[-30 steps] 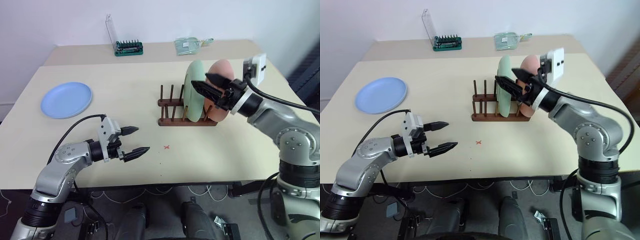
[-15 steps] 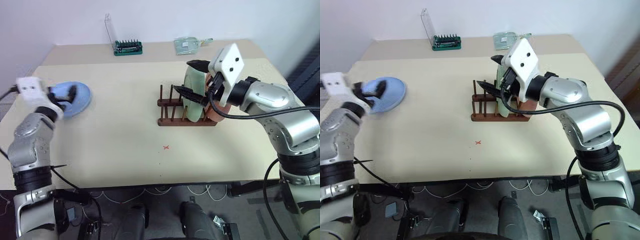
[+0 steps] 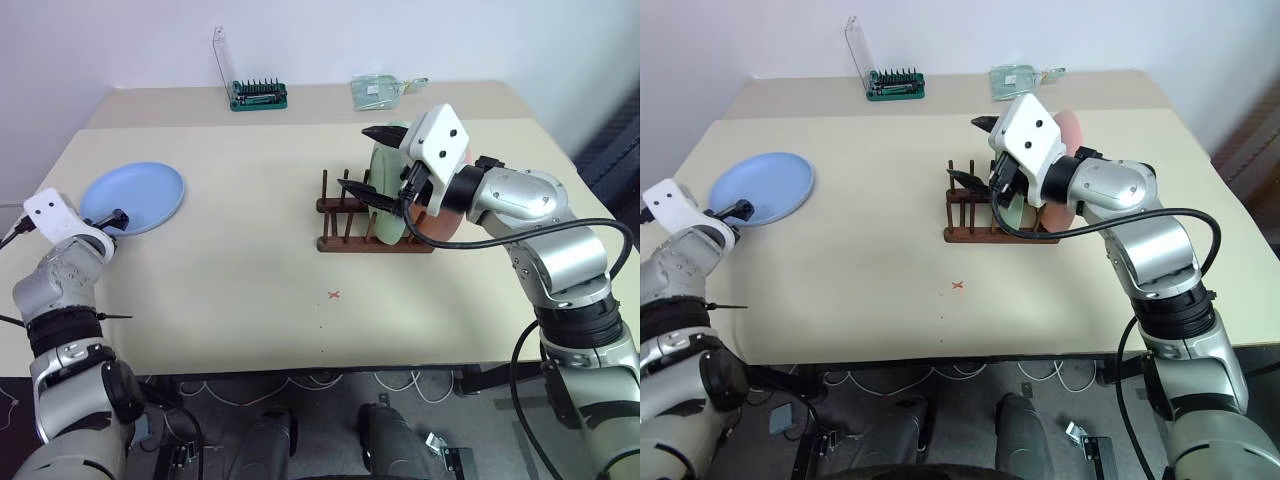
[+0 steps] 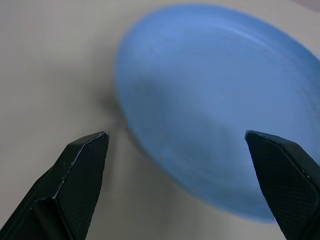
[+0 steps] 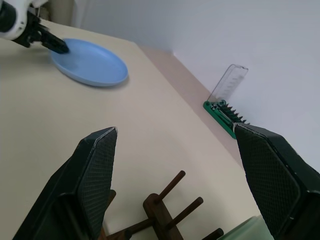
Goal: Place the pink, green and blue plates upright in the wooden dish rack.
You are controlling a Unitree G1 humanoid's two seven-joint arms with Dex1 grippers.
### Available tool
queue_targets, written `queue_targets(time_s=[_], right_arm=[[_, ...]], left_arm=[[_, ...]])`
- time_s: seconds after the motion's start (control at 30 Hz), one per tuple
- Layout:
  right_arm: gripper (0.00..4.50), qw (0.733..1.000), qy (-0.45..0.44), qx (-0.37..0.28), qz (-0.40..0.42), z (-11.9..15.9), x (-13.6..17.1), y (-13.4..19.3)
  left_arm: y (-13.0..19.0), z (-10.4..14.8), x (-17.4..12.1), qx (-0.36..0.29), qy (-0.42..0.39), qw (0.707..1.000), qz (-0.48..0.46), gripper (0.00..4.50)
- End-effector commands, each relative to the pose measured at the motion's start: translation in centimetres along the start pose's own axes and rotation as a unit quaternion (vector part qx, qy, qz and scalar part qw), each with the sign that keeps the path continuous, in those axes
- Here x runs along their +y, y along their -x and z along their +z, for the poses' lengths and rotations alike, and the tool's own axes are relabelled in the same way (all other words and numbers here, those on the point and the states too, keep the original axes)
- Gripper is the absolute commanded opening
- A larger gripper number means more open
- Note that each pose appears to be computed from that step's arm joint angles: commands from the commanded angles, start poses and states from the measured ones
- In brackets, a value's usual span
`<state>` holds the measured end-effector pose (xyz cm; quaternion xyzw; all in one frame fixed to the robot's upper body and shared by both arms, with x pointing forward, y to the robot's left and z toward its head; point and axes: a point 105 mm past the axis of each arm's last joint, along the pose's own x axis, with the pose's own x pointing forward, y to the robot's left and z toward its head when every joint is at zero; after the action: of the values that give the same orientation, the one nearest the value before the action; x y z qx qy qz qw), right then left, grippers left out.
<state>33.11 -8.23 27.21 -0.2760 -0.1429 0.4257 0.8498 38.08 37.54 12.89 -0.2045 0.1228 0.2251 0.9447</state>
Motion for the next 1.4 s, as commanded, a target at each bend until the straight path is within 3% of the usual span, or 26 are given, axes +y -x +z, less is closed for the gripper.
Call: queue_targets(time_s=[0.03, 0.1, 0.33, 0.5, 0.63, 0.7, 0.9, 1.07, 1.27, 1.4], right_arm=[[3.80, 1.000, 0.020, -0.020, -0.007, 1.2, -0.1, 0.2], [3.81, 1.000, 0.022, -0.016, -0.012, 1.0, -0.1, 0.3], [3.81, 1.000, 0.024, -0.003, -0.020, 0.2, -0.1, 0.5], [3.81, 0.998, 0.062, -0.001, -0.020, 0.2, -0.1, 0.1], [3.81, 0.990, 0.142, -0.014, -0.007, 0.7, 0.5, -0.7], [3.81, 0.987, 0.161, -0.019, -0.005, 0.8, 0.6, -1.0], [3.81, 0.951, 0.308, -0.012, -0.018, 0.7, 0.5, -2.7], [3.81, 0.933, 0.358, -0.012, -0.026, 0.5, 1.0, -4.0], [3.81, 0.925, 0.379, -0.011, -0.027, 0.3, 1.4, -4.8], [3.81, 0.912, 0.410, 0.005, -0.036, -0.1, 0.8, -5.2]], left_arm=[[-0.4, 1.2, 0.3, -0.012, 0.043, 0.999, 0.001, 4.25], [-0.6, 1.3, 0.5, -0.013, 0.045, 0.999, 0.010, 3.64], [-0.5, 1.6, -0.2, -0.035, 0.046, 0.998, -0.006, 0.08], [3.2, 6.1, -7.8, -0.189, -0.004, 0.967, -0.173, 0.02], [8.3, 7.1, -15.1, -0.263, -0.068, 0.921, -0.277, 0.02], [9.9, 7.3, -17.3, -0.279, -0.077, 0.908, -0.302, 0.02], [13.0, 7.4, -22.5, -0.277, -0.091, 0.892, -0.345, 0.02], [15.7, 7.1, -25.7, -0.264, -0.095, 0.876, -0.392, 0.02], [18.0, 7.0, -27.2, -0.254, -0.083, 0.868, -0.419, 0.02], [19.7, 5.7, -28.3, -0.233, -0.078, 0.860, -0.448, 0.02]])
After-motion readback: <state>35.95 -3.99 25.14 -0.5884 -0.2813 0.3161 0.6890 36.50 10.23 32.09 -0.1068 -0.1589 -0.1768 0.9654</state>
